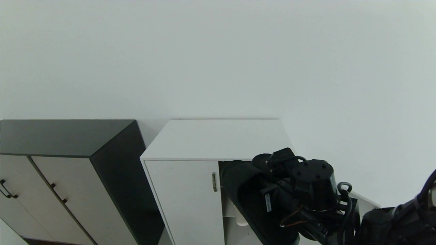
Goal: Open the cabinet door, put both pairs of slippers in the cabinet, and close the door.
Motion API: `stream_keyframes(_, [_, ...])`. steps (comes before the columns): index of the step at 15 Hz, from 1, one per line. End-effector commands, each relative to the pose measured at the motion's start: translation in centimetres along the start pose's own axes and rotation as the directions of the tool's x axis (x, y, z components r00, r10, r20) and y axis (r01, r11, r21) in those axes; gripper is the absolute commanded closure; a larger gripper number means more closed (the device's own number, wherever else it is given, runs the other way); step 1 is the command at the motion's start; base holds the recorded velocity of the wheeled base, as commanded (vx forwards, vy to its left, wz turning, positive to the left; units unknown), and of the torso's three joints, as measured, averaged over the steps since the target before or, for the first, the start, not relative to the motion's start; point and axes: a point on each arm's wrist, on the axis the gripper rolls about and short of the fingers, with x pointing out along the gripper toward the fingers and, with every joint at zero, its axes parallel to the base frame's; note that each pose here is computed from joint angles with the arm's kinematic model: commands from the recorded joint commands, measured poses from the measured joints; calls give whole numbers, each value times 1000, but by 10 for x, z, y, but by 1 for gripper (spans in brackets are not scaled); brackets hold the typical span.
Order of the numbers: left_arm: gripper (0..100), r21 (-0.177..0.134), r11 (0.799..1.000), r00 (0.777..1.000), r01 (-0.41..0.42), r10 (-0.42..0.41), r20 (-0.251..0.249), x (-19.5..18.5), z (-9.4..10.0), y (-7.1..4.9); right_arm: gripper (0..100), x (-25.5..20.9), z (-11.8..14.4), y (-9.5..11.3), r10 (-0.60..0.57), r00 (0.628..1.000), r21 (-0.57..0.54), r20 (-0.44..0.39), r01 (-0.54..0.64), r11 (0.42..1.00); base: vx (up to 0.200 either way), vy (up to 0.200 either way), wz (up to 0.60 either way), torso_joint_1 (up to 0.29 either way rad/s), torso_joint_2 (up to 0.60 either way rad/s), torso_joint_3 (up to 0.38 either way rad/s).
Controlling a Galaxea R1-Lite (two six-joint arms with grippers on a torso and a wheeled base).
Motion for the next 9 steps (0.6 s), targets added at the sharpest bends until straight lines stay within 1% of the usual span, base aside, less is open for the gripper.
stream_keyframes(1, [100, 0, 1000, 1000, -2, 2, 0, 0, 0, 0, 100, 0, 1, 1, 2, 1000, 1, 2, -2, 1000, 0, 0, 0, -159, 349, 193])
stream_keyframes(6, [100, 0, 1000, 1000, 0, 0, 0, 0, 0, 0, 100, -4, 0, 5, 19, 1000, -4, 4, -19, 1000, 0, 0, 0, -163, 382, 210])
stream_keyframes(9, [100, 0, 1000, 1000, 0, 0, 0, 0, 0, 0, 100, -4, 1, 6, 22, 1000, -8, 11, -22, 1000, 0, 0, 0, -216, 504, 287])
